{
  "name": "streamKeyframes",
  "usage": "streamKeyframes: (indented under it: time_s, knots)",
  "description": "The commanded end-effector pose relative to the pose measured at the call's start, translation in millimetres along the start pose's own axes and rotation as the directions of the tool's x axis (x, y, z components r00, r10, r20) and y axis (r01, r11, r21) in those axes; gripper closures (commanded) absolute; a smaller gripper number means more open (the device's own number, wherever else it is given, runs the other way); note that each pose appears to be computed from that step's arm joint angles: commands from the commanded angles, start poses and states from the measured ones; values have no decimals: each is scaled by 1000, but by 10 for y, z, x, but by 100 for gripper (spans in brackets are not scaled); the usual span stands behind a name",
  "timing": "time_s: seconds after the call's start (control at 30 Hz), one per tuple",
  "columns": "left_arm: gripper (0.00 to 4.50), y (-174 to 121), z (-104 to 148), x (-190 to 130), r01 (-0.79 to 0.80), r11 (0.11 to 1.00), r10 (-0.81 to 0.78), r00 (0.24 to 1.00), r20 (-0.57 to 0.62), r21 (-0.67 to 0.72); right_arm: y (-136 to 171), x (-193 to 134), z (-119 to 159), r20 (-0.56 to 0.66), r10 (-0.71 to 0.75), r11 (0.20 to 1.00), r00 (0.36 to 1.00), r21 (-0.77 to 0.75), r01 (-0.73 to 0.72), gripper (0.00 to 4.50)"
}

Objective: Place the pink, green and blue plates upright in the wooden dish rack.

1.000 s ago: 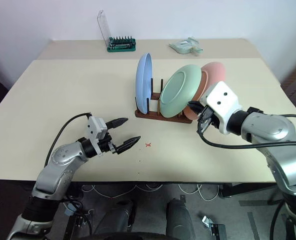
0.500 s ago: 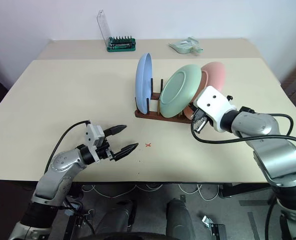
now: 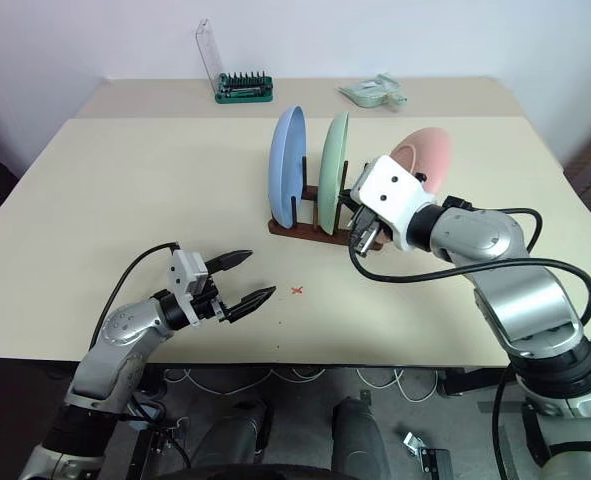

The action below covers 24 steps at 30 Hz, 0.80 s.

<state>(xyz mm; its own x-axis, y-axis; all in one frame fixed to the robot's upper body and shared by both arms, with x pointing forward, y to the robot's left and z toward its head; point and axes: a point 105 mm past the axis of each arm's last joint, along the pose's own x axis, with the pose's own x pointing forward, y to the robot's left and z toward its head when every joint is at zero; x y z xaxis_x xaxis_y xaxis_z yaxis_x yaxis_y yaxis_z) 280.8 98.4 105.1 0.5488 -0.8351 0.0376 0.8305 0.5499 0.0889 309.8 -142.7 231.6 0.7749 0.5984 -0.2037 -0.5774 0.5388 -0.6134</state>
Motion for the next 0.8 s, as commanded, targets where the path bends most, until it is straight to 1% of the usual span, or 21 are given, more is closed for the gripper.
streamKeyframes:
  time_s: [0.03,0.17,0.2,0.33,0.43,0.5,0.6,0.67,0.8]
  knots:
    - [0,-13,109,18,3,1000,-3,1000,31,20,-278,-285,165,39,-82,994,996,-68,84,443]
    - [0,-38,133,47,16,1000,-16,999,31,10,-515,-576,261,43,-143,985,989,-86,146,443]
    - [0,-43,141,58,20,1000,-20,999,31,9,-565,-637,234,14,-161,982,987,-98,162,443]
    - [0,-52,185,106,32,999,-33,999,34,10,-772,-870,40,-110,-255,959,961,-153,237,443]
    - [0,-54,236,138,37,999,-38,999,36,14,-776,-950,-226,-234,-264,958,936,-175,226,443]
    - [0,-52,270,151,38,999,-39,999,37,17,-678,-921,-369,-281,-226,969,933,-164,185,443]
    - [0,-51,304,166,38,999,-39,999,38,17,-542,-791,-427,-269,-183,978,946,-144,148,443]
    - [0,-53,337,177,35,999,-36,999,40,20,-479,-678,-388,-234,-161,982,959,-134,133,443]
    - [0,-49,380,173,18,1000,-19,999,40,19,-454,-519,-243,-162,-146,983,976,-134,124,443]
